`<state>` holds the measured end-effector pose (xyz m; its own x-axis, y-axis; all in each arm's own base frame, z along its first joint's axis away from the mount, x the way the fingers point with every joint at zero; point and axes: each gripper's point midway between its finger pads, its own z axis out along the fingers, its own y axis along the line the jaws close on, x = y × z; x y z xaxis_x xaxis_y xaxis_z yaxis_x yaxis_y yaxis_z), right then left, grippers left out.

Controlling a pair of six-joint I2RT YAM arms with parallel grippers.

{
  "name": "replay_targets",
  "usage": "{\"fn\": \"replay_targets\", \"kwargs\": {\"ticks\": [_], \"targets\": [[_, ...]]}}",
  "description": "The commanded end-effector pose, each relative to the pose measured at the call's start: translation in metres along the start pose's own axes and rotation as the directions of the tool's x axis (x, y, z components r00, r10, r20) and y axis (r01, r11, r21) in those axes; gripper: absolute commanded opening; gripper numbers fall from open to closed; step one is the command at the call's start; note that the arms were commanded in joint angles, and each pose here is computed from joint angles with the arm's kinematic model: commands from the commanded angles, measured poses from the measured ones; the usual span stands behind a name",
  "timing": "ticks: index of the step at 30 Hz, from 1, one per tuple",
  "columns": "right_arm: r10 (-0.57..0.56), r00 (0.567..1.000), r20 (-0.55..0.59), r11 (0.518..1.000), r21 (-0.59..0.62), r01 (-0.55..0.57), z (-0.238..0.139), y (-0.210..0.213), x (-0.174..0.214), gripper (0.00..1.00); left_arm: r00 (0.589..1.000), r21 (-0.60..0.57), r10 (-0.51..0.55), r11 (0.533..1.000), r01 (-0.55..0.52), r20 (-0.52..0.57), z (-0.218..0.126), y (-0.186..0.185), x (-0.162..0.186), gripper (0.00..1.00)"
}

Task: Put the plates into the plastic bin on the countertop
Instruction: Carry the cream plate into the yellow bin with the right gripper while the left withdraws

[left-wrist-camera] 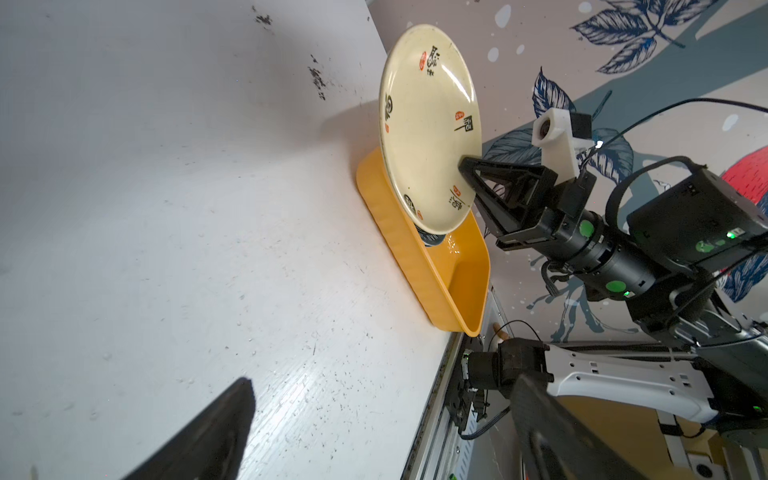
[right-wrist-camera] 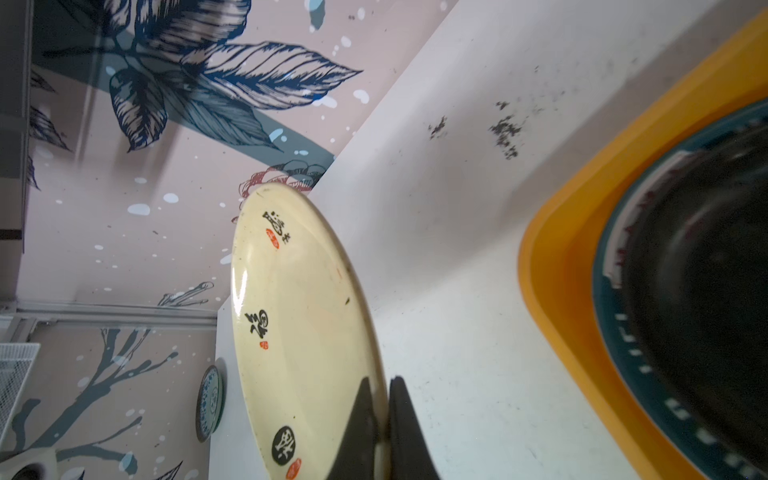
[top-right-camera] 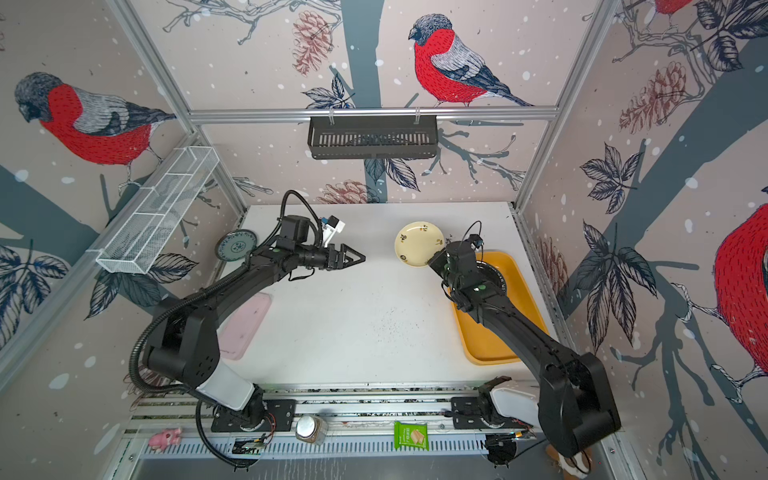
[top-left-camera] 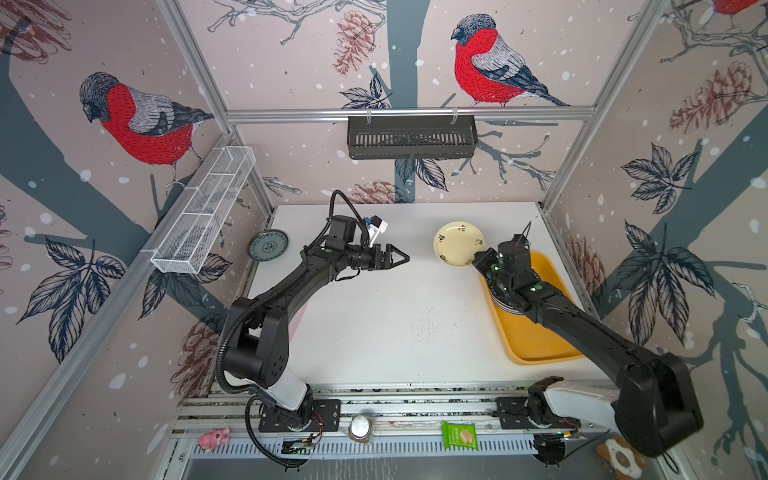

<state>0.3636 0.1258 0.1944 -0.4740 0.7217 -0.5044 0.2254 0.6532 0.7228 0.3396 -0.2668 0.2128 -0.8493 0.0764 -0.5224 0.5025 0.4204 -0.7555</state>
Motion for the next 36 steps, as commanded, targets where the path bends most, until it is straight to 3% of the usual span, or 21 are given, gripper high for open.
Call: {"fn": "replay_targets", "kwargs": {"ticks": [1,7,18,28,36], "targets": [[0.069,0.996,0.058,0.996,0.054,-0.072,-0.014,-0.024,-0.011,0.02,0.996,0.027,0.073,0.997,-0.072,-0.055,0.005,-0.012,0.012,0.96],[0.141,0.984,0.104,0.978,0.141,-0.155,-0.042,-0.072,-0.018,0.02,0.989,0.048,0.121,0.992,-0.118,-0.084,0.009,-0.024,0.019,0.96],[0.225,0.957,0.180,0.940,0.217,-0.262,-0.086,-0.136,-0.027,0.02,0.989,0.012,0.119,0.993,-0.119,-0.083,0.009,-0.019,0.019,0.96],[0.260,0.942,0.214,0.940,0.167,-0.298,-0.082,-0.156,-0.044,0.02,0.990,-0.011,0.118,0.993,-0.120,-0.082,0.009,-0.016,0.018,0.96],[0.247,0.947,0.206,0.936,0.201,-0.288,-0.072,-0.162,-0.053,0.02,0.990,-0.035,0.109,0.993,-0.112,-0.087,0.010,-0.009,0.018,0.96]]}}
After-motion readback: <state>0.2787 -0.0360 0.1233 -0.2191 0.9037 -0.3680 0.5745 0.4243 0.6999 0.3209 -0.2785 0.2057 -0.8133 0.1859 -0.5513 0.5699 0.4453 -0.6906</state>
